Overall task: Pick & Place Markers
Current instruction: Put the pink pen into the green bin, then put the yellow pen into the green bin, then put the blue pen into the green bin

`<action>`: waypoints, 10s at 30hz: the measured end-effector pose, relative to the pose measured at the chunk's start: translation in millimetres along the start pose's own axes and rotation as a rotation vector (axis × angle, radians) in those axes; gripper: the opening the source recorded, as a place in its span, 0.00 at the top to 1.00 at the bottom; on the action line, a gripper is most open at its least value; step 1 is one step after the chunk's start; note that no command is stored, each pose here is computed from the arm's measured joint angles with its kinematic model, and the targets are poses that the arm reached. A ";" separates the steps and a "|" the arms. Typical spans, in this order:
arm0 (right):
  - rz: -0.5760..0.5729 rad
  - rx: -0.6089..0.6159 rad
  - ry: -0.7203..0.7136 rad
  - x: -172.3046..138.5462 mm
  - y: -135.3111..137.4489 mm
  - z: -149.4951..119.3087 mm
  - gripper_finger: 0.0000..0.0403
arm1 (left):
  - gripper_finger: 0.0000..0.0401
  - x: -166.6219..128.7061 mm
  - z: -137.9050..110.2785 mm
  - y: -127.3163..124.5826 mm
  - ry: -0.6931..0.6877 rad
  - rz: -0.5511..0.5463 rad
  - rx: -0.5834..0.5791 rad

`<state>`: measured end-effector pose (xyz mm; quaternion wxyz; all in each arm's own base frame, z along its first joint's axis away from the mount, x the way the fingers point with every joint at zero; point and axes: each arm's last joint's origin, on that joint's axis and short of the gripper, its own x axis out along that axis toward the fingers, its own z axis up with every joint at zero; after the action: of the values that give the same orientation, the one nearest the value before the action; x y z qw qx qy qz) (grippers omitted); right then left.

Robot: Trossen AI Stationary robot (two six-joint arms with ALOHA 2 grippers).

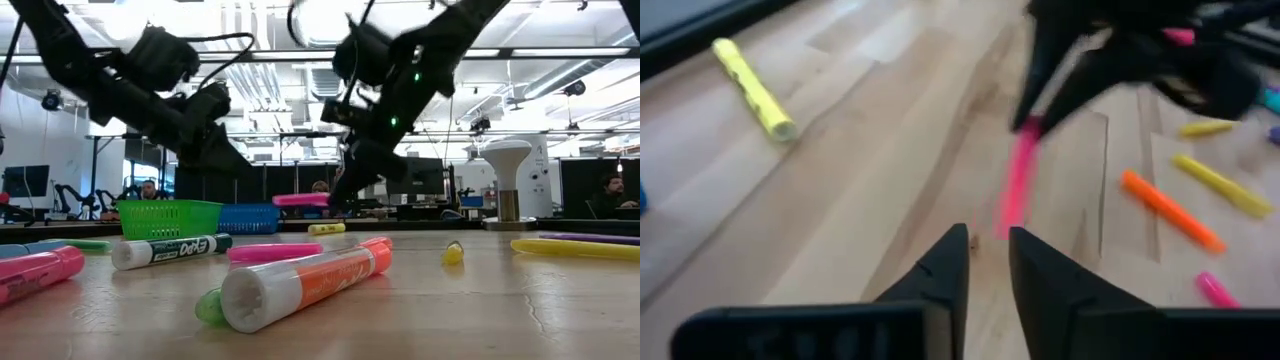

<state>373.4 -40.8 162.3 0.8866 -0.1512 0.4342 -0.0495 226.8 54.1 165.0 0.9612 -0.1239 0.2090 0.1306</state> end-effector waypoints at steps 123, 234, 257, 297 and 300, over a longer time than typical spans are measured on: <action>0.037 0.764 0.372 -124.3 189.3 -103.8 0.64 | 0.98 -55.3 -34.2 2.2 -0.428 0.017 0.020; 0.074 0.315 -0.852 -100.4 101.8 15.3 0.84 | 0.89 1.0 69.2 -124.6 -0.554 -0.441 0.218; 0.069 0.313 -0.635 -85.6 107.3 -2.0 0.73 | 0.89 -70.1 80.5 23.7 0.220 0.645 -0.061; 0.061 0.282 -0.609 -83.3 108.2 -6.2 0.77 | 0.77 -99.3 20.2 -80.4 0.611 0.300 -0.221; 0.061 0.281 -0.607 -83.1 108.3 -6.8 0.77 | 0.77 -106.1 7.9 -102.4 0.636 0.266 -0.249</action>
<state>312.0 78.7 187.4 0.9888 -0.0222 0.1435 -0.0352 167.5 -60.5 236.8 0.8004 -0.2461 0.4941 0.2338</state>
